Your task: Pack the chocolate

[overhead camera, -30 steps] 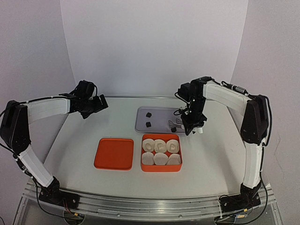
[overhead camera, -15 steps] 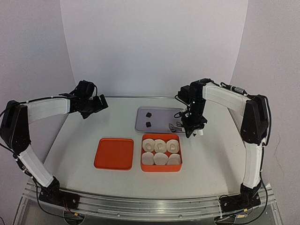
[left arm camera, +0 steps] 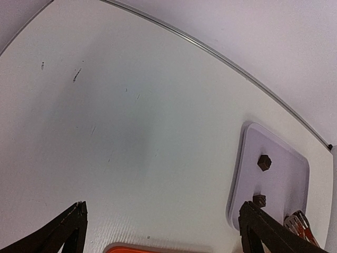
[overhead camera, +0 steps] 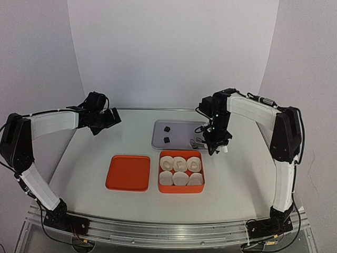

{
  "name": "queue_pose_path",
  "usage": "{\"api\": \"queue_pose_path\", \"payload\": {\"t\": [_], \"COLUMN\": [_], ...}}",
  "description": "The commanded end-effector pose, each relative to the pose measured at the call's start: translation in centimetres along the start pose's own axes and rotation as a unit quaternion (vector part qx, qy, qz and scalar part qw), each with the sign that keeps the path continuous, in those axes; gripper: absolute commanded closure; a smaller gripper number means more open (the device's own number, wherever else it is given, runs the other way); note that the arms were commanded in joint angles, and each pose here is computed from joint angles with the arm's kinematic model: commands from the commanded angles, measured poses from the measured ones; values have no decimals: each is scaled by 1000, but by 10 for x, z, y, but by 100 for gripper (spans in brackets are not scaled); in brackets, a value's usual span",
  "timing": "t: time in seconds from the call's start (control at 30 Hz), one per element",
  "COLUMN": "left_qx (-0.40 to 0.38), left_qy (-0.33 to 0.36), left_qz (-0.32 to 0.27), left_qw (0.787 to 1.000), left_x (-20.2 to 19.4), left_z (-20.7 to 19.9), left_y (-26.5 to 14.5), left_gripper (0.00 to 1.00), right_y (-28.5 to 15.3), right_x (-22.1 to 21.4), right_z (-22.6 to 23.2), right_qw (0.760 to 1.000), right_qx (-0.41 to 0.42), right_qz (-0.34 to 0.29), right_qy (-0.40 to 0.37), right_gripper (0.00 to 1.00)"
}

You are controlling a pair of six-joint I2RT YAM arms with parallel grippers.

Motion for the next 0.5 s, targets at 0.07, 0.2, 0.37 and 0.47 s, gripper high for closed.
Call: {"api": "queue_pose_path", "payload": {"t": [0.07,0.2,0.37,0.47], "left_qx": [-7,-6,-6,-8], "left_qy": [-6,-6,-7,-8], "left_qz": [-26,-28,-30,-32], "left_qw": [1000,1000,1000,999], "left_x": [13,13,13,14], "left_z": [-1,1,2,2], "left_y": [-17,-20,-23,-25], "left_gripper": [0,0,0,0], "right_y": [-4,-4,-7,-14], "right_x": [-38,-38,-36,-35], "right_z": [0,-3,-3,-2], "right_qw": [995,994,994,995], "right_qx": [-13,-28,-34,-40], "right_qz": [102,105,100,87], "right_qy": [3,5,5,3], "right_gripper": [74,78,83,90]}}
Point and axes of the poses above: each gripper's point midway between its finger pads, its own y axis out along the fingers, its own z axis along the line the jaws close on, x = y × z, the point moved 2 cm from there along -y, back along the fingers, and after that the axes turned 9 degrees about -y, right-handed, at the moved point
